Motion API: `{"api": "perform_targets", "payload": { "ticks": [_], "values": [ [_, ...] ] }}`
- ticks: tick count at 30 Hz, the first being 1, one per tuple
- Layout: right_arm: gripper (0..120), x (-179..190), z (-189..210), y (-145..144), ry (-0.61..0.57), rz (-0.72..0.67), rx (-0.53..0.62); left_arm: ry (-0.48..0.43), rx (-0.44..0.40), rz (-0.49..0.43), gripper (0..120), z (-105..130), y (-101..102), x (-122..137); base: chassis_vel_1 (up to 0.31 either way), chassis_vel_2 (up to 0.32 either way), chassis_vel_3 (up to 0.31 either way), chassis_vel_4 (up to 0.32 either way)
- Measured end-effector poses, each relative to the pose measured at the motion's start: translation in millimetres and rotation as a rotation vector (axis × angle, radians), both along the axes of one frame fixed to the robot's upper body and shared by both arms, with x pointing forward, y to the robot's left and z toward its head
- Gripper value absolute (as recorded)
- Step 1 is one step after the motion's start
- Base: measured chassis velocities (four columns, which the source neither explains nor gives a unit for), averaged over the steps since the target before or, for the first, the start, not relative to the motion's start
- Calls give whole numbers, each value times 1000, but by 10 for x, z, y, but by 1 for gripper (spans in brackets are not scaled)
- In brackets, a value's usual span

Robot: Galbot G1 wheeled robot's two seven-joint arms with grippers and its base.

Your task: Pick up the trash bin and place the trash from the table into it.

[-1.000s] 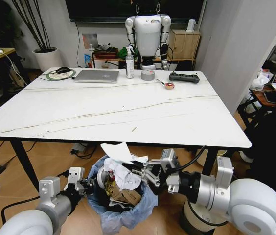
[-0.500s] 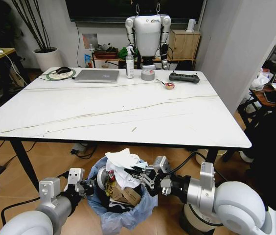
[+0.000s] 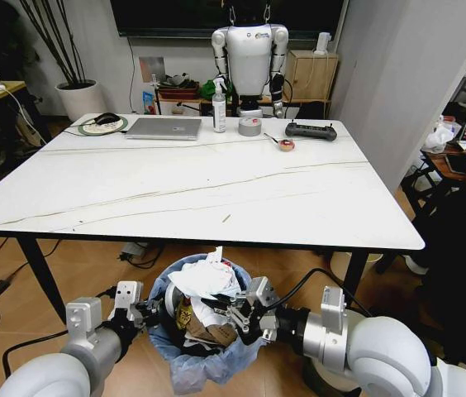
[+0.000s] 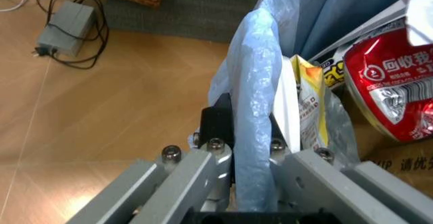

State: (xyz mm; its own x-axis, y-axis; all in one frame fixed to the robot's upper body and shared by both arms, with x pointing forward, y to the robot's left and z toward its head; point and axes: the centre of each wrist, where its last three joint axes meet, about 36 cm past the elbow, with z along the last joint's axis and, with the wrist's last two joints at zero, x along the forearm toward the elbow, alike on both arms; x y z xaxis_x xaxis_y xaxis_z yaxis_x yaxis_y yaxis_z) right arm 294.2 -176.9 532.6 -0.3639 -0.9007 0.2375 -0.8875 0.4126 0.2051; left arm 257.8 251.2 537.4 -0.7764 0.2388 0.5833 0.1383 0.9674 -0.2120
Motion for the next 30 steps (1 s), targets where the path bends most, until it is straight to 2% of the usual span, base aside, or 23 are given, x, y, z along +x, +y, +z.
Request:
{"api": "perform_targets", "payload": {
  "ticks": [5, 7, 12, 14, 17, 19, 22, 23, 25, 27, 30],
  "values": [
    [18, -9, 82, 17, -18, 11, 20, -4, -4, -4, 0, 6, -9, 9, 0, 0, 0, 0],
    [22, -1, 101, 21, -21, 8, 26, -4, -4, -5, 0, 6, -9, 8, 0, 0, 0, 0],
    [43, 15, 144, 42, -22, -10, 39, -1, -8, -9, 0, 0, -21, 6, 0, 0, 0, 0],
    [46, 15, 144, 42, -21, -11, 40, -1, -9, -11, 0, -3, -25, 4, 0, 0, 0, 0],
    [61, 3, 150, 39, -20, -9, 38, -1, -13, -14, 0, -5, -40, 5, 0, 0, 0, 0],
    [63, 1, 150, 36, -20, -9, 37, -2, -13, -15, 0, -3, -41, 7, 0, 0, 0, 0],
    [72, -4, 155, 26, -21, -8, 34, -4, -14, -15, 0, -1, -41, 10, 0, 0, 0, 0],
    [81, -10, 160, 24, -21, -6, 35, -4, -14, -15, 0, -1, -41, 10, 0, 0, 0, 0],
    [89, -26, 172, 26, -22, 1, 37, -4, -14, -15, 0, 0, -40, 11, 0, 0, 0, 0],
    [90, -31, 175, 28, -22, 4, 39, -4, -14, -15, 0, 0, -40, 11, 0, 0, 0, 0],
    [100, -47, 182, 31, -22, 13, 41, -4, -14, -15, 0, 0, -39, 11, 0, 0, 0, 0]
  ]
}}
